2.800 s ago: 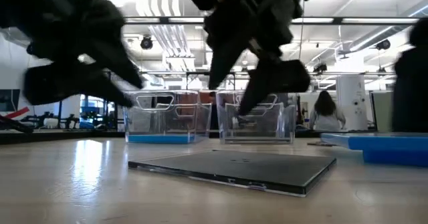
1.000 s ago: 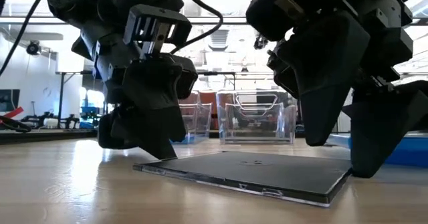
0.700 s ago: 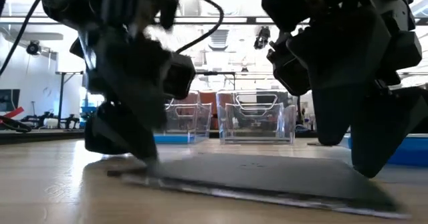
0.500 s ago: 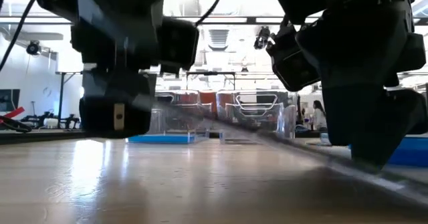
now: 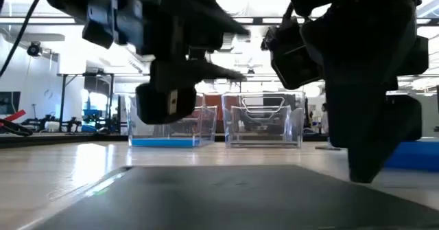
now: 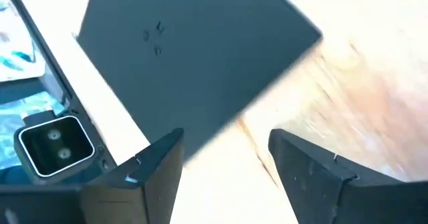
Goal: Pick & place jewel cases by type
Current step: Put the left black CD case into the right transparent bin
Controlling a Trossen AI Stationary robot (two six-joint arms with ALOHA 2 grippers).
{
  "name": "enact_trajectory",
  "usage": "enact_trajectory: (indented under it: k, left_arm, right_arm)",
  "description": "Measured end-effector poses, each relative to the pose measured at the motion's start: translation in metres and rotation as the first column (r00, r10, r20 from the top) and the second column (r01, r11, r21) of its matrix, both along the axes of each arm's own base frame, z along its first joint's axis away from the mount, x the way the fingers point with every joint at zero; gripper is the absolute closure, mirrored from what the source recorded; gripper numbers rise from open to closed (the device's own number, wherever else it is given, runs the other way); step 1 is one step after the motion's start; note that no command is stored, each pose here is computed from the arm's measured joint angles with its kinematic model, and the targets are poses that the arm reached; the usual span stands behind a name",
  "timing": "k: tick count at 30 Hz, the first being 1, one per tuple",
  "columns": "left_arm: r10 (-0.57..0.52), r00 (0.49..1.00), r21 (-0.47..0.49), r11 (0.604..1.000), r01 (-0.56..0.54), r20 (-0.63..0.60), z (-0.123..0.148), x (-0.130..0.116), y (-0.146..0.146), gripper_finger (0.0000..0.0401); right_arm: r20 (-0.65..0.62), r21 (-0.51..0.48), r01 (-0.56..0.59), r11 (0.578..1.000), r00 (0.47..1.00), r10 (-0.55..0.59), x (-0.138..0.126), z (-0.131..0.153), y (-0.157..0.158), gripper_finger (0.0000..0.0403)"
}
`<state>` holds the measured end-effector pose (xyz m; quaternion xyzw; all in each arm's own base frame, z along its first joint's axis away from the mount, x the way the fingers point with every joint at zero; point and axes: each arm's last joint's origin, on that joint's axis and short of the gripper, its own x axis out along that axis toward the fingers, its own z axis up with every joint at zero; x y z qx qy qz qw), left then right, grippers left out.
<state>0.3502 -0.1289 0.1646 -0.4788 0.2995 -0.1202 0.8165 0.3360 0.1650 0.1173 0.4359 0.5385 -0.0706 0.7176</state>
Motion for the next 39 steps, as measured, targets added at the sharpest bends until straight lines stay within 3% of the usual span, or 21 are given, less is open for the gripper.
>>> enact_trajectory:
  k: [7, 13, 19, 25, 33, 36, 39]
  left_arm:
    - [0.029, 0.984, 0.098, 0.995, -0.011, -0.176, -0.015, -0.010, 0.003, 0.0273]
    - [0.102, 0.980, 0.196, 0.978, -0.068, -0.169, -0.006, -0.013, 0.007, 0.0273]
    - [-0.052, 0.988, 0.114, 0.991, 0.069, -0.144, -0.005, -0.013, -0.003, 0.0273]
    - [-0.117, 0.980, 0.161, 0.977, 0.142, -0.158, -0.030, -0.015, -0.025, 0.0273]
    - [0.008, 0.973, 0.173, 0.984, 0.033, -0.232, -0.048, -0.010, -0.016, 0.0273]
    - [0.135, 0.957, 0.191, 0.978, -0.086, -0.258, -0.047, -0.013, -0.011, 0.0273]
    - [0.301, 0.923, 0.202, 0.945, -0.256, -0.239, -0.042, -0.013, -0.007, 0.0273]
  right_arm:
    - [-0.003, 0.005, 0.014, 1.000, 1.000, -0.014, 0.001, 0.000, -0.001, 0.0179]
    - [-0.029, 0.074, -0.004, 0.997, 1.000, 0.007, 0.002, 0.008, 0.006, 0.0179]
    - [0.009, 0.150, -0.088, 0.985, 0.996, 0.087, 0.008, 0.024, 0.016, 0.0179]
    - [0.045, 0.144, -0.122, 0.982, 0.992, 0.116, 0.012, 0.029, 0.016, 0.0179]
    - [0.076, 0.139, -0.160, 0.977, 0.986, 0.151, 0.013, 0.033, 0.019, 0.0179]
    - [0.083, 0.143, -0.160, 0.977, 0.985, 0.149, 0.014, 0.035, 0.019, 0.0179]
    - [0.073, 0.160, -0.137, 0.977, 0.989, 0.127, 0.014, 0.036, 0.020, 0.0179]
